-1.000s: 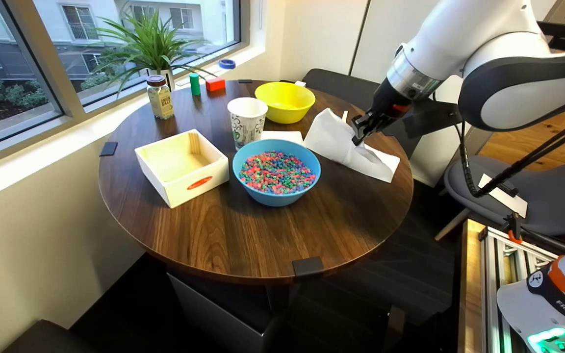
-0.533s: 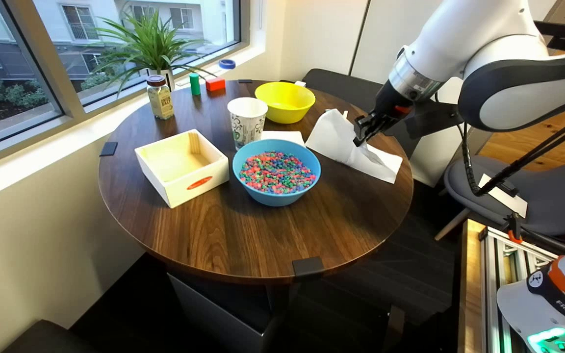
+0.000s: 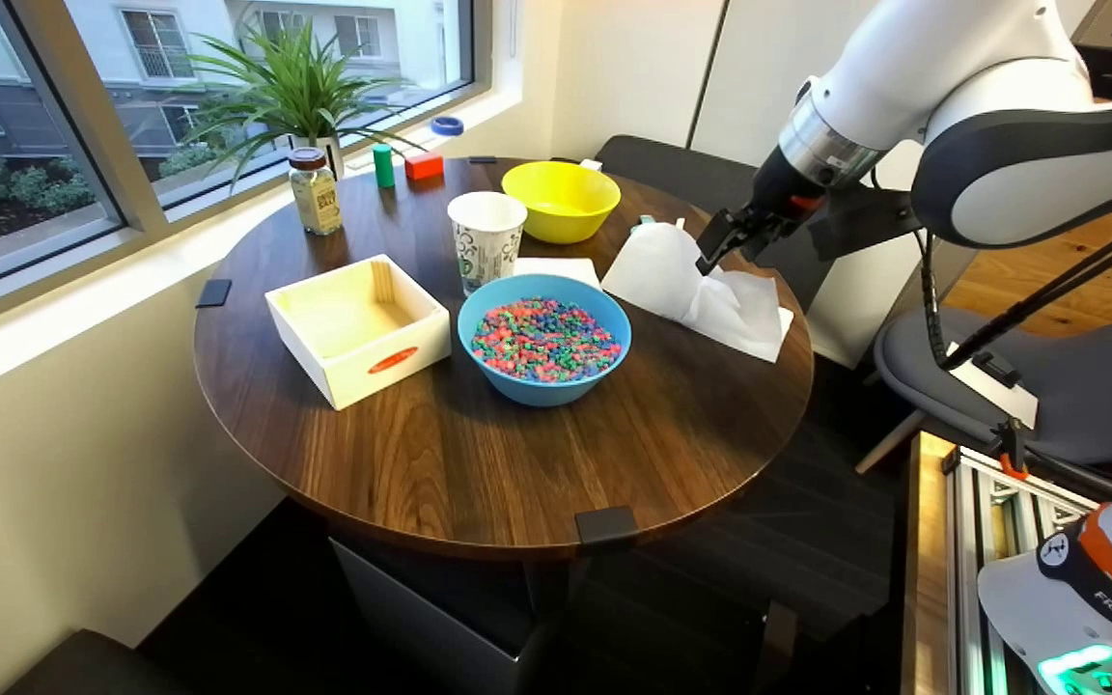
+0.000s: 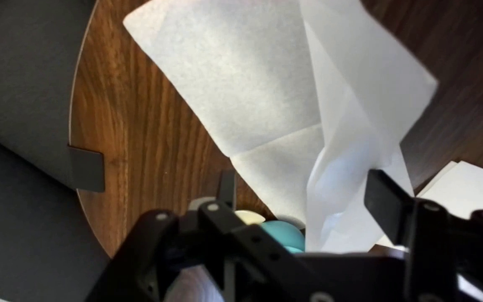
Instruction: Put some of the contents of the blue bowl onto the napkin on the right and then fold the napkin
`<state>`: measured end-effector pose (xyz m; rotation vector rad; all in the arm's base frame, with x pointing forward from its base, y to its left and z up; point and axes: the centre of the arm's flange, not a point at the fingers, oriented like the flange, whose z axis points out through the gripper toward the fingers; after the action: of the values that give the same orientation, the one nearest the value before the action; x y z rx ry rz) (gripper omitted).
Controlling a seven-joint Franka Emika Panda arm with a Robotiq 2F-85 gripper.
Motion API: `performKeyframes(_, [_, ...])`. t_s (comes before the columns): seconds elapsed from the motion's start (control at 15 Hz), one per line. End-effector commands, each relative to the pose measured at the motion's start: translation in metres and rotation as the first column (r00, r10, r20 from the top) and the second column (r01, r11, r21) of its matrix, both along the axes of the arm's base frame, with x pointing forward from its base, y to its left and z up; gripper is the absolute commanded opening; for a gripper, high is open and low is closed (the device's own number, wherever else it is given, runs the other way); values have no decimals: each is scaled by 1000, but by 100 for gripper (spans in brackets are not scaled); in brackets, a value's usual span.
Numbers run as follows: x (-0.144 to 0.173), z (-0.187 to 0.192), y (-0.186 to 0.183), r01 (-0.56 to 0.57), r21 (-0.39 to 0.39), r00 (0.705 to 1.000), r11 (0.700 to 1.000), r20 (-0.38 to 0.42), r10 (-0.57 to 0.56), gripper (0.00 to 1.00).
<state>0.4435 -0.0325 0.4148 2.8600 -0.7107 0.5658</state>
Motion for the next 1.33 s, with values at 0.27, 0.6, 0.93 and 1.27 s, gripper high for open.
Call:
performKeyframes(0.27, [-24, 22, -25, 21, -72, 999, 997, -25, -23, 100])
performKeyframes(0.6, [-31, 37, -33, 27, -99, 999, 995, -24, -29, 100])
performKeyframes(0.93, [-39, 58, -29, 27, -113, 1000, 993, -10, -28, 100])
performKeyframes(1.27, [-52, 92, -13, 25, -110, 999, 994, 30, -22, 100])
